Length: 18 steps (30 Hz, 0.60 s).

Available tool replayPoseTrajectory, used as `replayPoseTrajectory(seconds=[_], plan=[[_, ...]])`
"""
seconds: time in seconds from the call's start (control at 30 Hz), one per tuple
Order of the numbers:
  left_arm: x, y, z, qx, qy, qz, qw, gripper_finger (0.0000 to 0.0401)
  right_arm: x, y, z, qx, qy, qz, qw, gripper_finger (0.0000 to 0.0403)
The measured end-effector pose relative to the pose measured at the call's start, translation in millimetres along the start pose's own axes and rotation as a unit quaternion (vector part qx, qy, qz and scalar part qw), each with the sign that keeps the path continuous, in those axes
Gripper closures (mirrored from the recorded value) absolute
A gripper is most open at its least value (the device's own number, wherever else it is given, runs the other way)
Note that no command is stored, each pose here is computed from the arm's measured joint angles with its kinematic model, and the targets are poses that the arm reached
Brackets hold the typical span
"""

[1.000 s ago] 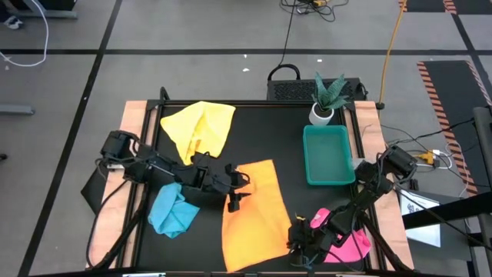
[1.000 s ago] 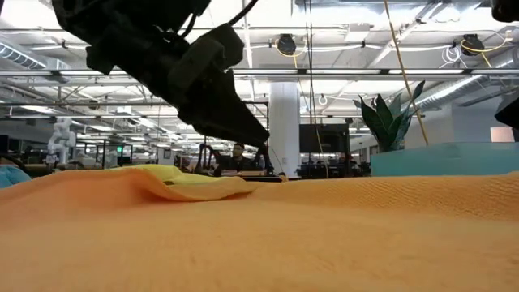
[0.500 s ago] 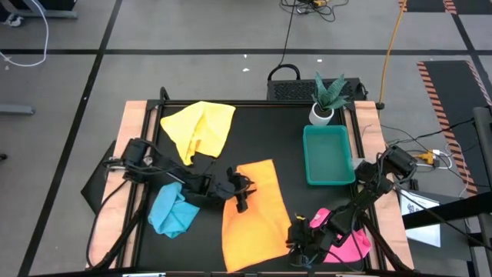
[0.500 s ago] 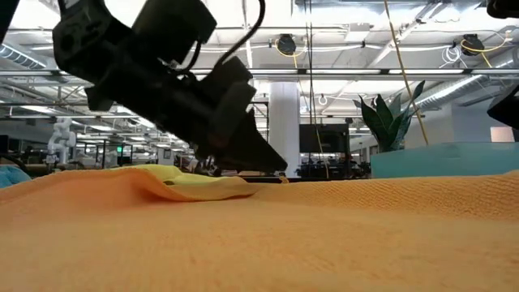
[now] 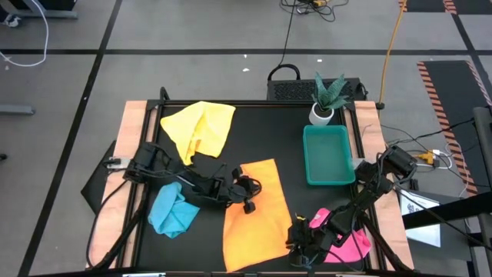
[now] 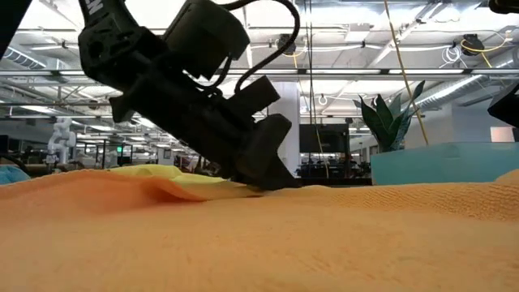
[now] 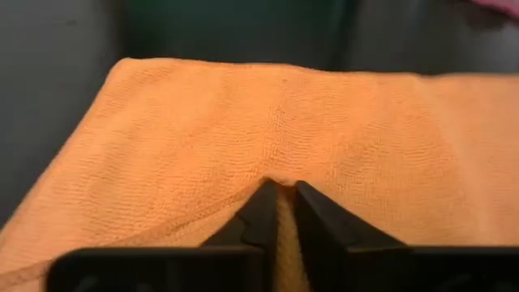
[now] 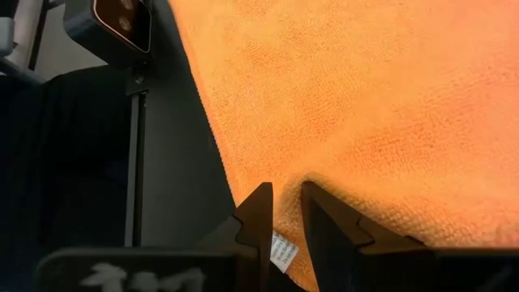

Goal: Fold microfiber towels
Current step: Fold the orange microfiber cloth

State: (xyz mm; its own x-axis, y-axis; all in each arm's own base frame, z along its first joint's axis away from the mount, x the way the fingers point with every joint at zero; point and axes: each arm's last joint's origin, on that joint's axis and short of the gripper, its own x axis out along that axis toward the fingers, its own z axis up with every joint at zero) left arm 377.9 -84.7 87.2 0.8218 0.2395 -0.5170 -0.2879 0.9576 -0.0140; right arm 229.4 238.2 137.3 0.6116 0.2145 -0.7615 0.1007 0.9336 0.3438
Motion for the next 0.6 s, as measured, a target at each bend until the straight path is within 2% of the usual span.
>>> replayPoseTrajectory(seconds=[0.07,0.37,0.47,0.6], plan=[[-4,-2,5,0.006,0.001,-0.002,1.000,0.0392,0,0,0,0.000,0.000,0.001,1.000,0.0342],[-46,-2,38,0.051,0.019,0.018,0.998,0.0396,0,0,0,0.000,0.001,0.001,1.000,0.0342],[-59,2,47,0.054,0.028,0.019,0.998,0.0387,0,0,-1,0.000,0.001,0.001,1.000,0.0342],[-65,5,48,0.064,0.043,0.024,0.997,0.0384,0,0,-1,0.008,0.004,-0.003,1.000,0.0342]])
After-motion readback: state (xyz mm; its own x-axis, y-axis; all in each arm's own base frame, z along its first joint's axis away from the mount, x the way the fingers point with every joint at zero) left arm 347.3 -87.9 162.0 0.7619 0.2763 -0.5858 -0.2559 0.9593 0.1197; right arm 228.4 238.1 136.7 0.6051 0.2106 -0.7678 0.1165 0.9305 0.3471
